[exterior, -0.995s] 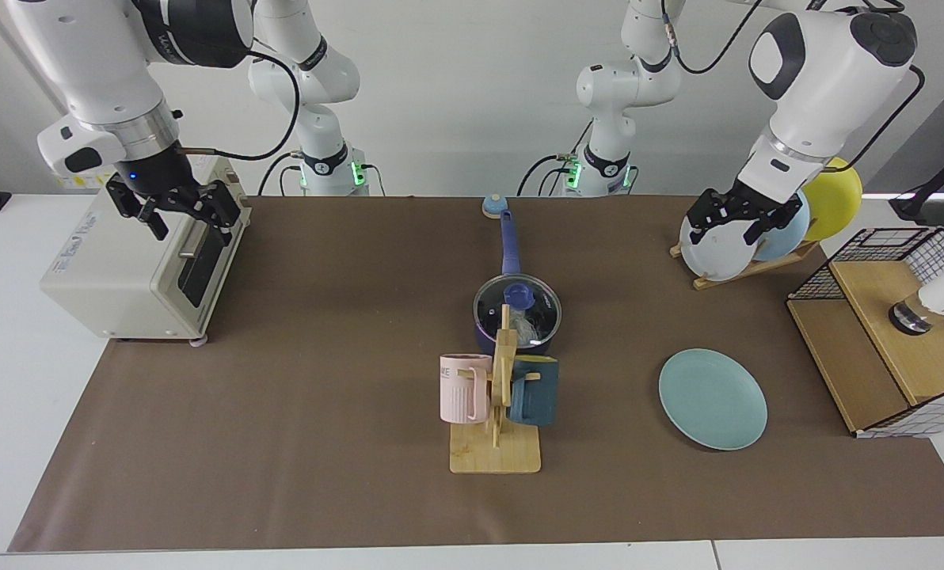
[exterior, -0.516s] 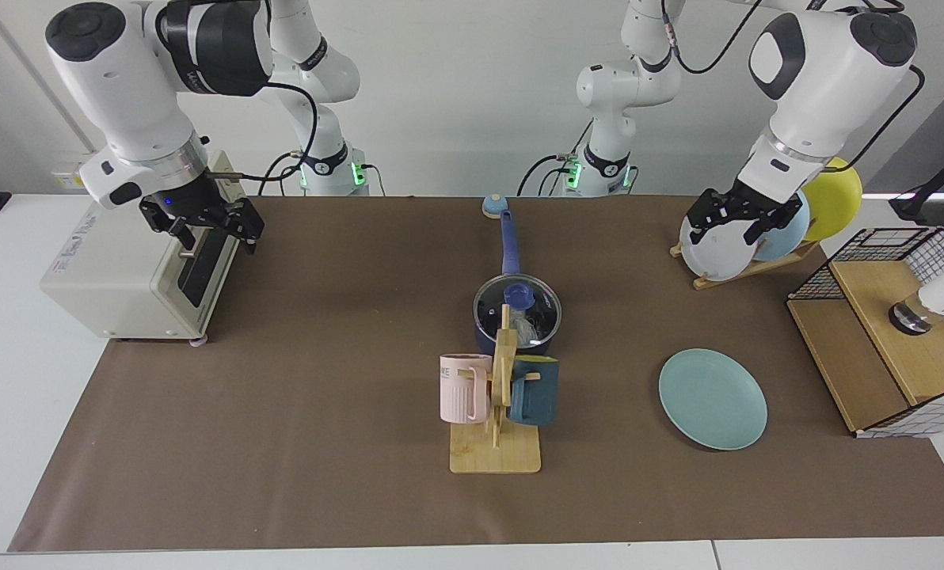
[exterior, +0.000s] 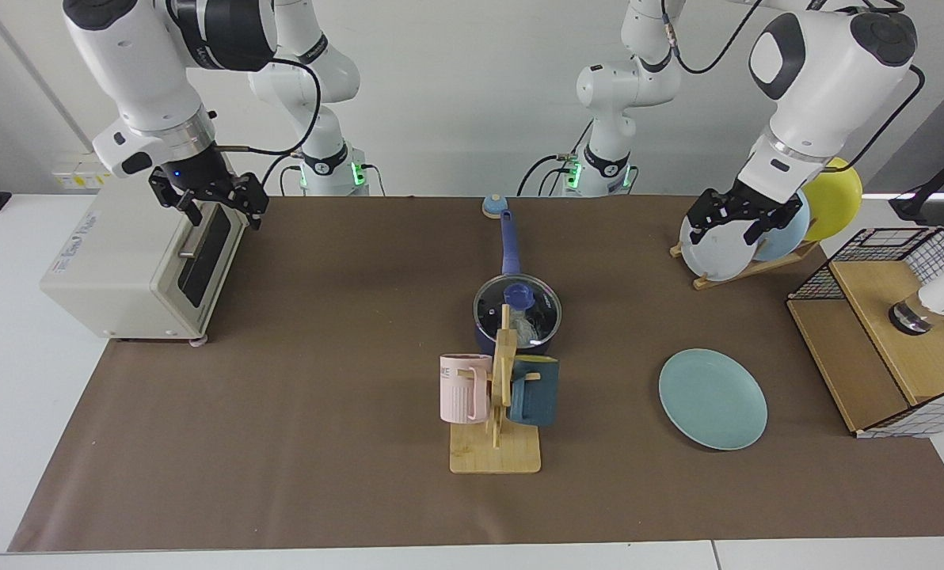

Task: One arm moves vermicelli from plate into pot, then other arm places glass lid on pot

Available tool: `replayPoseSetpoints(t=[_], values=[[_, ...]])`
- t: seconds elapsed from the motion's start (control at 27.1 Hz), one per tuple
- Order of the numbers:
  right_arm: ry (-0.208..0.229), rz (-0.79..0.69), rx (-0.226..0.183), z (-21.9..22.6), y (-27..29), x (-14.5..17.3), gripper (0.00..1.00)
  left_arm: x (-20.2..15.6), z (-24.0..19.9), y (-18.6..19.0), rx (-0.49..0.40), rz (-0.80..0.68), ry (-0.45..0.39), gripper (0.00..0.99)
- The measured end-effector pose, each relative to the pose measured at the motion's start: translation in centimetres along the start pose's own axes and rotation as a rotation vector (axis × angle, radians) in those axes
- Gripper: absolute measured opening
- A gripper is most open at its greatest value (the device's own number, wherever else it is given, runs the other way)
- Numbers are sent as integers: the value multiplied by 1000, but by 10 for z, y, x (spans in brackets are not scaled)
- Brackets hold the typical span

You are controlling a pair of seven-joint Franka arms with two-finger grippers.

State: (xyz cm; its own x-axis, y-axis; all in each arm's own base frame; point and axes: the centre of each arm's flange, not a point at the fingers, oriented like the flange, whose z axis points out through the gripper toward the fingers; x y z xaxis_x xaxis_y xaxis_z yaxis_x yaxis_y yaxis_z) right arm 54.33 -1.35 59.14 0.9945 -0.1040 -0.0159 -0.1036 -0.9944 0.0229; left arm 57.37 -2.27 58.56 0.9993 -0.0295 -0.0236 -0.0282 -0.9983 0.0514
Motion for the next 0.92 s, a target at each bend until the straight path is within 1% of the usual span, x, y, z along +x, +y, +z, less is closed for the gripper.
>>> replayPoseSetpoints(t=[0.07,0.22,0.92], values=[[14,1,1,0,2,-9,1000,0,0,0,0,0,0,991],[23,-2,3,1,4,-17,1000,0,0,0,0,0,0,991],[43,-7,4,-6,4,-10,1000,0,0,0,0,0,0,991]])
